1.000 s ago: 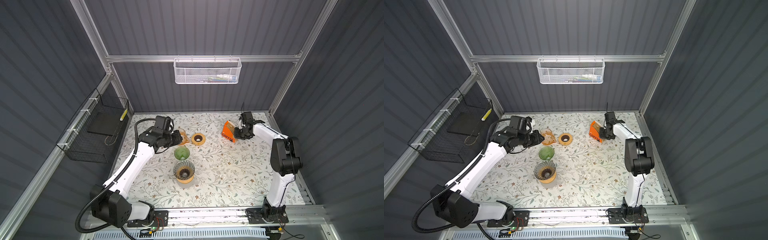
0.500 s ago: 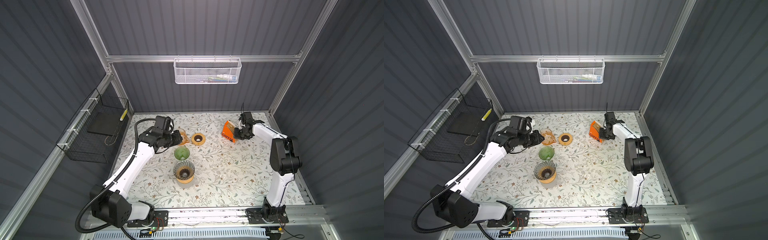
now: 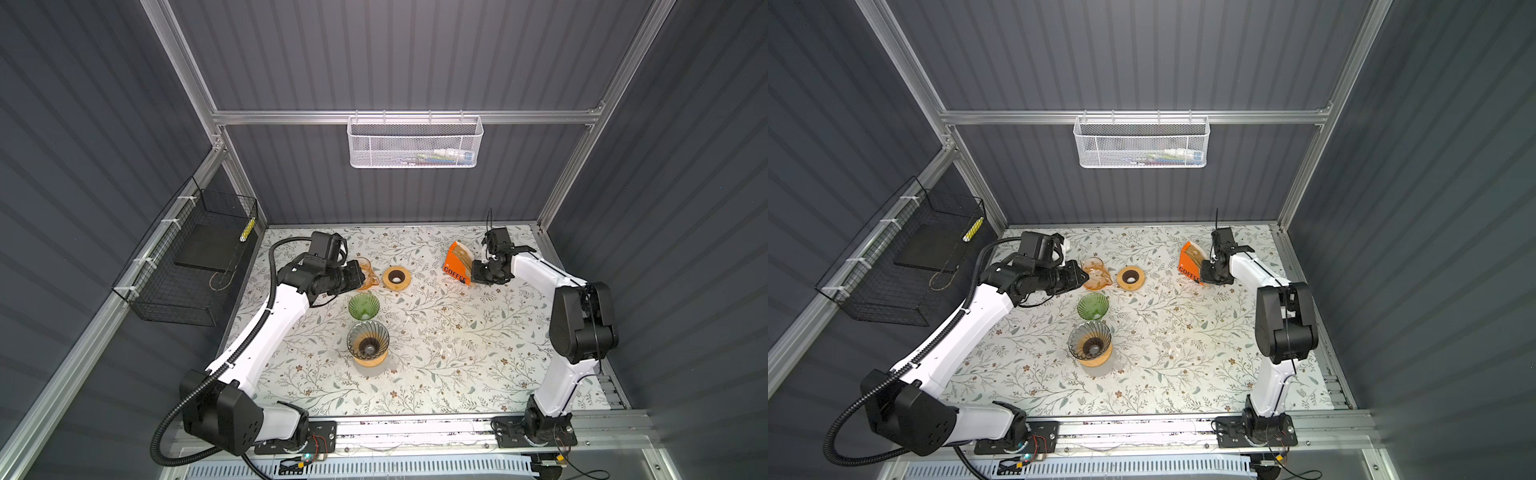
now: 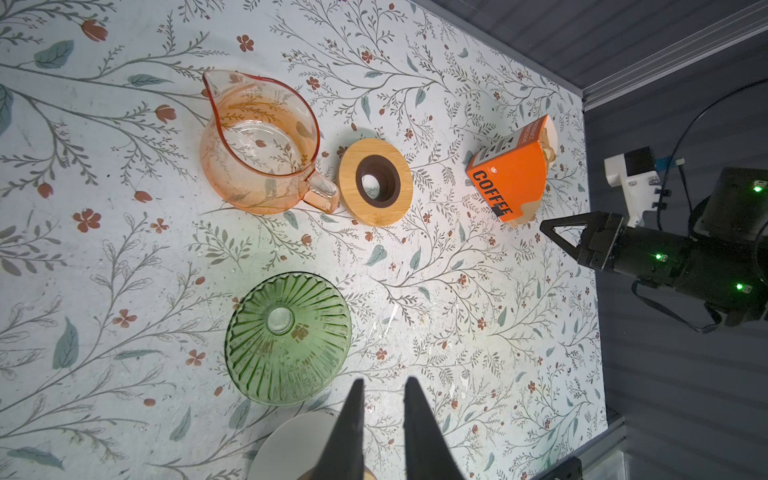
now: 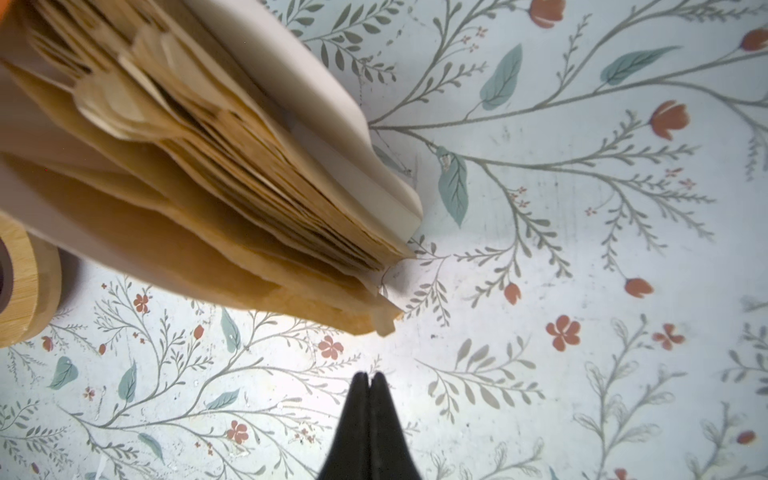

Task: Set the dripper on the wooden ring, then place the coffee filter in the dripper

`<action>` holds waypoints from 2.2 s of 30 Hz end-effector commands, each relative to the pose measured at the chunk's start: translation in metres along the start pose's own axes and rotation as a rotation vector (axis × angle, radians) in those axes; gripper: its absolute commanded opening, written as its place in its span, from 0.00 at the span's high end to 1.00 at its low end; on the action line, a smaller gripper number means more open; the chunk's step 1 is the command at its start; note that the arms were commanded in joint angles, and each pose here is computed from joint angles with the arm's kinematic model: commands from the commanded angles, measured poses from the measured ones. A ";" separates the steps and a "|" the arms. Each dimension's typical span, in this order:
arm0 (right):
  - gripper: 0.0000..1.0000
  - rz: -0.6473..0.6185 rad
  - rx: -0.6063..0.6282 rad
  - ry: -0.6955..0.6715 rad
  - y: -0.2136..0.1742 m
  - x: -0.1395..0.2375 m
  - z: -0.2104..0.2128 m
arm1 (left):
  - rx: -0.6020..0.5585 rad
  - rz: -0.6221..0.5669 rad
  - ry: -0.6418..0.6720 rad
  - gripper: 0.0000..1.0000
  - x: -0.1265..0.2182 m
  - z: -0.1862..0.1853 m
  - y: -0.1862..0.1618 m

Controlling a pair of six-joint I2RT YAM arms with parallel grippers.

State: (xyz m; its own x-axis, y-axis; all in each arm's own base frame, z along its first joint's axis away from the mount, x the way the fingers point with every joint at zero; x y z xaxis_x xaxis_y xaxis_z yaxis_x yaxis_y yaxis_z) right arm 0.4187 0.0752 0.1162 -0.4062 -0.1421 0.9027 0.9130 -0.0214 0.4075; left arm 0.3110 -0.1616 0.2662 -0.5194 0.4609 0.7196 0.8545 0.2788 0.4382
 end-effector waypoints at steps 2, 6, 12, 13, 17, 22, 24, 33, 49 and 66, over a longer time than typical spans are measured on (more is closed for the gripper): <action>1.00 0.000 0.006 -0.013 -0.006 0.004 -0.001 | 0.004 -0.006 -0.024 0.80 0.005 -0.003 -0.003; 0.85 -0.005 0.010 -0.016 -0.004 0.002 -0.001 | 0.004 -0.006 -0.026 0.81 0.006 -0.003 -0.003; 0.79 -0.002 0.011 -0.022 0.004 -0.009 -0.001 | 0.010 -0.004 -0.023 0.80 0.004 -0.002 -0.004; 0.79 -0.003 0.011 -0.025 0.006 -0.010 -0.002 | 0.011 -0.006 -0.025 0.81 0.005 -0.002 -0.003; 0.79 0.000 0.012 -0.039 0.011 -0.016 -0.003 | 0.010 -0.007 -0.022 0.81 0.004 -0.002 -0.003; 0.81 0.004 0.015 -0.045 0.014 -0.019 -0.003 | 0.011 -0.006 -0.019 0.80 0.004 -0.001 -0.003; 0.81 0.003 0.015 -0.050 0.014 -0.020 -0.004 | 0.010 -0.006 -0.019 0.81 0.004 -0.002 -0.003; 0.81 0.016 0.016 -0.046 0.014 -0.026 -0.004 | 0.009 -0.005 -0.013 0.80 0.003 0.000 -0.003; 0.81 0.023 0.020 -0.038 0.018 -0.032 -0.002 | 0.008 -0.004 -0.006 0.81 0.002 0.001 -0.003; 0.79 0.039 0.017 -0.035 0.014 -0.038 -0.003 | 0.007 -0.008 -0.005 0.81 0.004 0.001 -0.003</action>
State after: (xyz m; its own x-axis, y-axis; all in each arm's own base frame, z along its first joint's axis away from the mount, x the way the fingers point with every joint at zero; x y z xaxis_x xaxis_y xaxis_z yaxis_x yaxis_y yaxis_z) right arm 0.4459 0.0750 0.0893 -0.3808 -0.1047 0.9187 0.9242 -0.0128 0.3817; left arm 0.3108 -0.1614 0.2648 -0.5238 0.4620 0.7157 0.8518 0.2843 0.4400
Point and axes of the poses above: each gripper's point midway between its finger pads, its own x axis back along the fingers, its own z axis along the line the jaws close on, y = z × x, the point moved 4 cm from there along x, back along the fingers, and after that the axes turned 5 degrees about x, right-handed, at the moved point
